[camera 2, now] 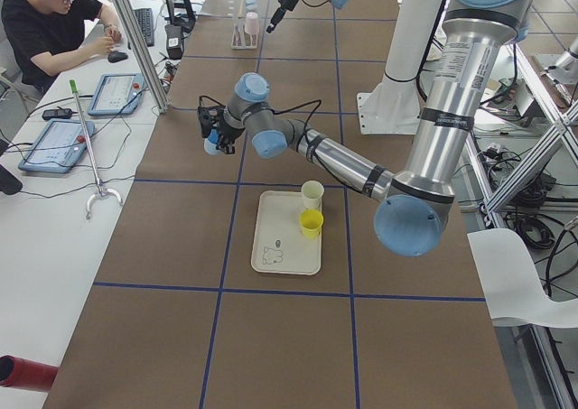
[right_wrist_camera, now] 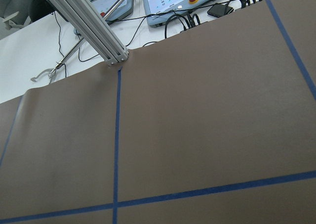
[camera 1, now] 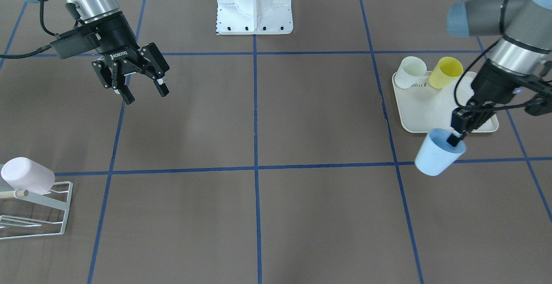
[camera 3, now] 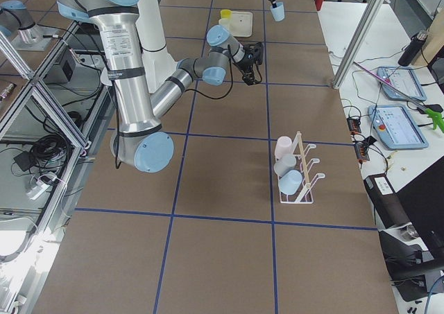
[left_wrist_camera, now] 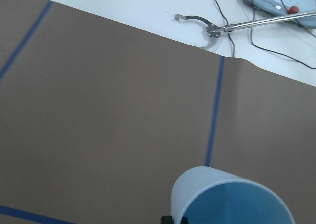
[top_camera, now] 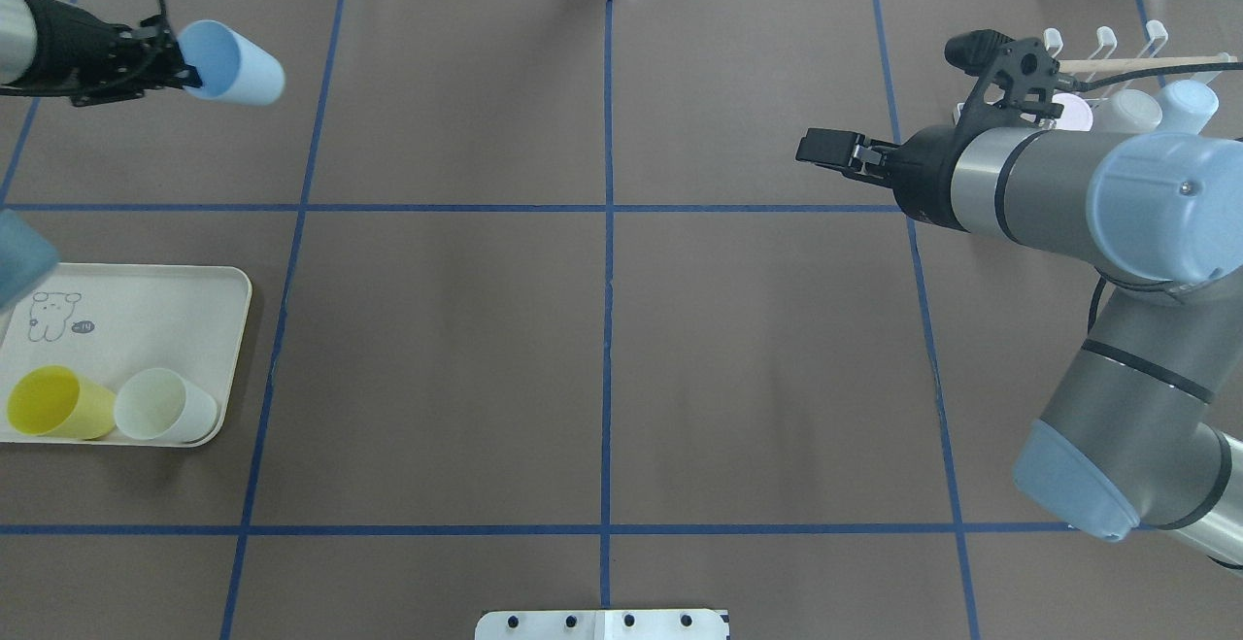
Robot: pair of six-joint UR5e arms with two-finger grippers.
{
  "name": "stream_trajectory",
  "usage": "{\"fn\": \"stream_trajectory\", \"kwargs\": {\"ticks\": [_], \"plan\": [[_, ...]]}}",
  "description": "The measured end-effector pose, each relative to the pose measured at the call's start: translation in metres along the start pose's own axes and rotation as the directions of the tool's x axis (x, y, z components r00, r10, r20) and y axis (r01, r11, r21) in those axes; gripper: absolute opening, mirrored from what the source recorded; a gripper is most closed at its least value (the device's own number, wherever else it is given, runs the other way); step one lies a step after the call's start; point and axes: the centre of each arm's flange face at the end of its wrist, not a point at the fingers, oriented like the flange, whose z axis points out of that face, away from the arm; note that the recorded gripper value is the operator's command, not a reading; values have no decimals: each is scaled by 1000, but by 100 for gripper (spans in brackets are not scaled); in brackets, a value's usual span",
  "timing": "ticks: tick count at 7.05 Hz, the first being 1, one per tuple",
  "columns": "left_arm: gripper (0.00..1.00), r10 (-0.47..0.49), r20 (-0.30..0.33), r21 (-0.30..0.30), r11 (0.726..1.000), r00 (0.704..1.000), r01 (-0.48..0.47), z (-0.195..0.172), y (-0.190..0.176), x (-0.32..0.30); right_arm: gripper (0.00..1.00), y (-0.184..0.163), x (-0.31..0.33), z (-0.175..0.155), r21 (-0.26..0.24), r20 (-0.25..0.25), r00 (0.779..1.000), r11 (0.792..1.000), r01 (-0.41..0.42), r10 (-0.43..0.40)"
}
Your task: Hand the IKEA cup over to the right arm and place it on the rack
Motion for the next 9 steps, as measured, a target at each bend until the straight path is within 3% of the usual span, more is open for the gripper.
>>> {"fn": "stream_trajectory", "kwargs": {"ticks": [1, 2, 3, 5, 6, 7, 9], "plan": [[0, -110, -56, -24, 994, 992, 109, 13, 36, 51, 100, -4, -23, 3, 4, 35, 998, 998, -57, 57], [0, -234, -132, -47, 972, 963, 230, 19, 69, 95, 100, -8, -53, 9, 3, 79, 985, 988, -152, 151], [0, -352, -223, -101, 936, 909, 337, 18, 94, 121, 100, -9, -79, 16, -4, 140, 956, 966, -260, 258], [0, -505, -353, -224, 863, 787, 453, 20, 120, 135, 99, 2, -96, 33, -38, 296, 871, 916, -400, 393], [0, -569, -408, -279, 823, 714, 495, 25, 130, 135, 99, 7, -98, 38, -55, 349, 828, 892, -449, 438], [0, -647, -461, -365, 762, 607, 535, 30, 138, 130, 99, 11, -99, 38, -69, 385, 793, 871, -486, 473], [0, -787, -494, -560, 613, 369, 557, 36, 154, 116, 99, 13, -103, 33, -93, 438, 740, 845, -527, 511]]}}
